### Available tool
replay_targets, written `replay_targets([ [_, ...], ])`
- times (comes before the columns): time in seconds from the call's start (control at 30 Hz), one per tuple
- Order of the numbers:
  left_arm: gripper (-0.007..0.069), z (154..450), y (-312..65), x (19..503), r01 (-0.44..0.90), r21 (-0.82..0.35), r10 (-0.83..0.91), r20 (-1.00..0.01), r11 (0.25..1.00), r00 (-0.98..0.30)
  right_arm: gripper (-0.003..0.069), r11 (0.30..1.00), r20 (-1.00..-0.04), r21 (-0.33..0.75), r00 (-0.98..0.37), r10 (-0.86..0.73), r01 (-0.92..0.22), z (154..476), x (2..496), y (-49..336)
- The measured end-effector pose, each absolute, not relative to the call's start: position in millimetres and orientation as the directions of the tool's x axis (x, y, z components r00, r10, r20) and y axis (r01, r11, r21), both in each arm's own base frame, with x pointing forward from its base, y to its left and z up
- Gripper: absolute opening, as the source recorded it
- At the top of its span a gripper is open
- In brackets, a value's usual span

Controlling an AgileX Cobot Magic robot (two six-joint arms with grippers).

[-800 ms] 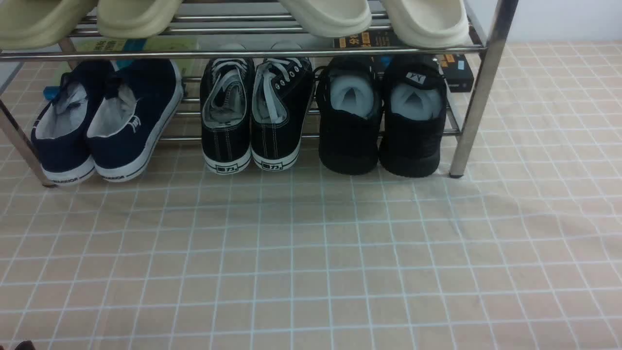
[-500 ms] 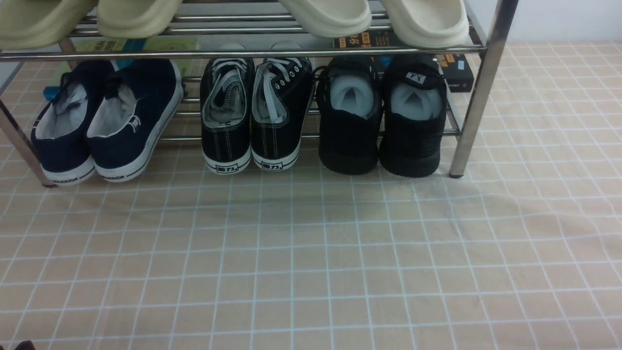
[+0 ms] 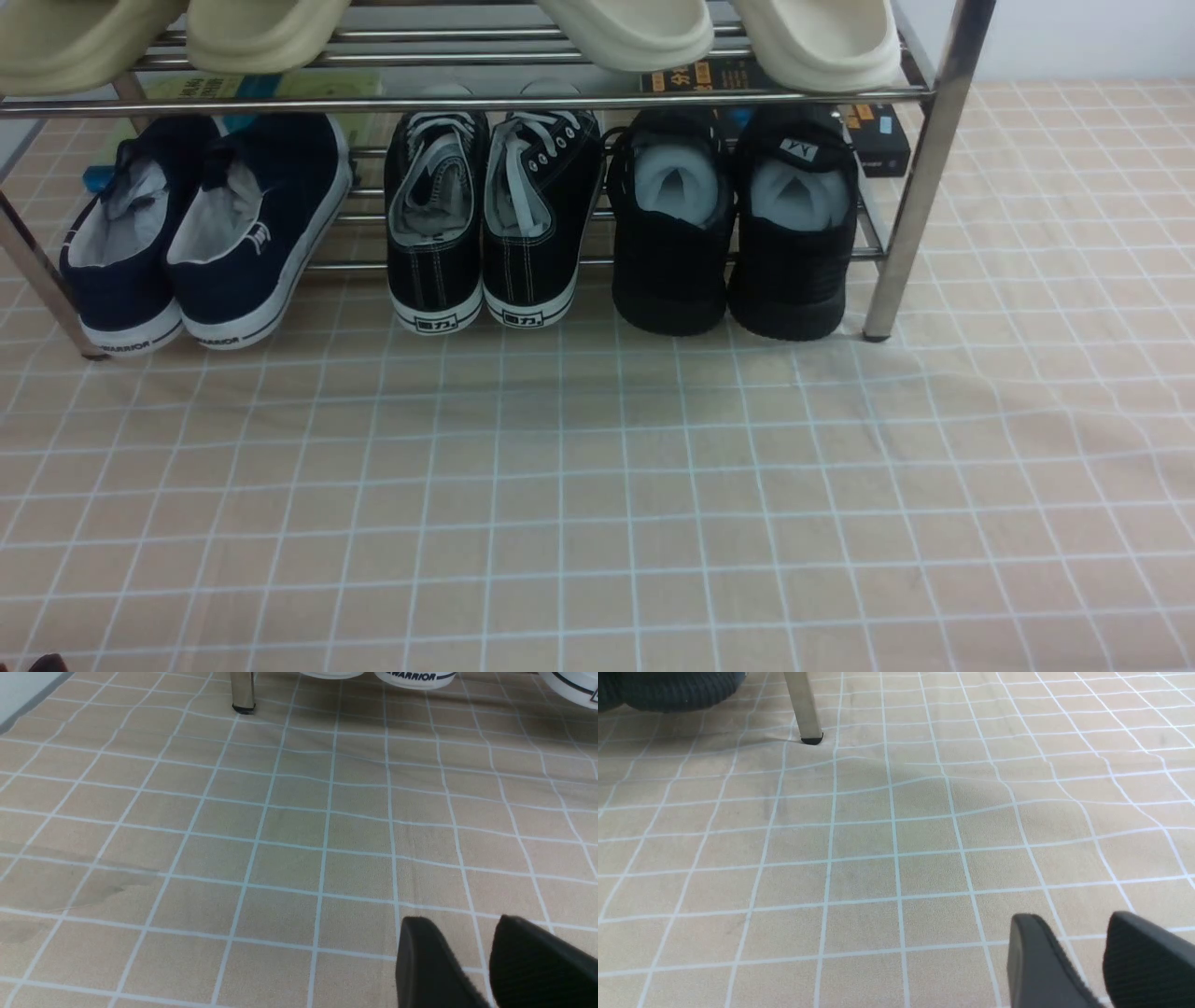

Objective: Take the shoes off the shelf from the light coffee tablecloth by hand.
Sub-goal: 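Grasp the leftmost shoe on the bottom shelf of the shoe rack with the left gripper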

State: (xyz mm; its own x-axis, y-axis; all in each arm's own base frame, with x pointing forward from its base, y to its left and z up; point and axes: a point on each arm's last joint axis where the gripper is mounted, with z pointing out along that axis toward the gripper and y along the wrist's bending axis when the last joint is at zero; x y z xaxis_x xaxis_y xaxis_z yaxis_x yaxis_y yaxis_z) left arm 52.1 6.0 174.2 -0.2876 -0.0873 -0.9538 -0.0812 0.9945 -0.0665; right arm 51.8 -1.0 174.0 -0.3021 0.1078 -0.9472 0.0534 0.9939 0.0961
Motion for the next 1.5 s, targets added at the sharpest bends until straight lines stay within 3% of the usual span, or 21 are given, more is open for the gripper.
replay_targets([
  [0.3,0.0242,174.2,6.0,52.1,-0.081,-0.067,-0.088,-0.954,0.994,-0.288,0.024,0.994,-0.947,0.096,-0.302,0.108,0.053,174.0,51.8,-1.0],
  [0.37,0.0242,174.3,5.7,52.1,-0.086,-0.095,-0.116,-0.952,0.992,-0.285,0.024,0.994,-0.947,0.096,-0.302,0.108,0.053,174.0,51.8,-1.0],
  [0.43,0.0242,174.4,3.1,52.2,-0.1,-0.243,-0.262,-0.925,0.965,-0.275,0.024,0.994,-0.947,0.096,-0.302,0.108,0.053,174.0,51.8,-1.0],
  [0.53,0.0242,174.5,-2.9,52.2,-0.133,-0.551,-0.565,-0.783,0.824,-0.261,0.024,0.994,-0.947,0.096,-0.302,0.108,0.053,174.0,51.8,-1.0],
  [0.57,0.0242,174.6,-3.8,52.2,-0.134,-0.581,-0.595,-0.761,0.802,-0.261,0.024,0.994,-0.947,0.096,-0.302,0.108,0.053,174.0,51.8,-1.0],
  [0.67,0.0242,174.9,-9.3,52.1,-0.174,-0.811,-0.822,-0.514,0.559,-0.246,0.024,0.994,-0.947,0.096,-0.302,0.108,0.053,174.0,51.8,-1.0],
  [0.8,0.0242,174.7,-10.5,52.1,-0.191,-0.866,-0.878,-0.417,0.462,-0.234,0.024,0.994,-0.947,0.096,-0.302,0.108,0.053,174.0,51.8,-1.0],
  [0.87,0.0242,175.0,-10.5,52.3,-0.191,-0.872,-0.884,-0.407,0.451,-0.23,0.024,0.994,-0.947,0.096,-0.302,0.108,0.053,174.0,51.8,-1.0],
  [1.07,0.0209,176.1,-9.0,53.3,-0.17,-0.869,-0.879,-0.429,0.464,-0.207,0.024,0.994,-0.947,0.096,-0.302,0.108,0.053,174.0,51.8,-1.0],
  [1.13,0.0142,183.4,-9.2,52.4,-0.152,-0.854,-0.861,-0.464,0.497,-0.21,0.024,0.994,-0.947,0.096,-0.302,0.108,0.053,174.0,51.8,-1.0],
  [1.2,0.0062,206.6,-9.4,48.6,-0.1,-0.82,-0.818,-0.538,0.564,-0.203,0.024,0.994,-0.947,0.096,-0.302,0.108,0.053,174.0,51.8,-1.0],
  [1.33,0.0003,246.2,-9.7,42.7,-0.07,-0.761,-0.755,-0.621,0.645,-0.21,0.024,0.994,-0.947,0.096,-0.302,0.108,0.053,174.0,51.8,-1.0],
  [1.4,0.0001,271.0,-8.9,45.9,-0.158,-0.686,-0.696,-0.65,0.71,-0.305,0.024,0.994,-0.947,0.096,-0.302,0.108,0.053,174.0,51.8,-1.0],
  [1.47,0.0001,273.9,-8.0,52.2,-0.24,-0.628,-0.666,-0.635,0.74,-0.392,0.024,0.994,-0.947,0.097,-0.302,0.109,0.053,174.0,51.8,-1.0],
  [1.5,0.0001,276.8,-5.5,59.7,-0.311,-0.54,-0.619,-0.624,0.783,-0.477,0.024,0.994,-0.947,0.097,-0.302,0.109,0.053,174.0,51.8,-1.0],
])
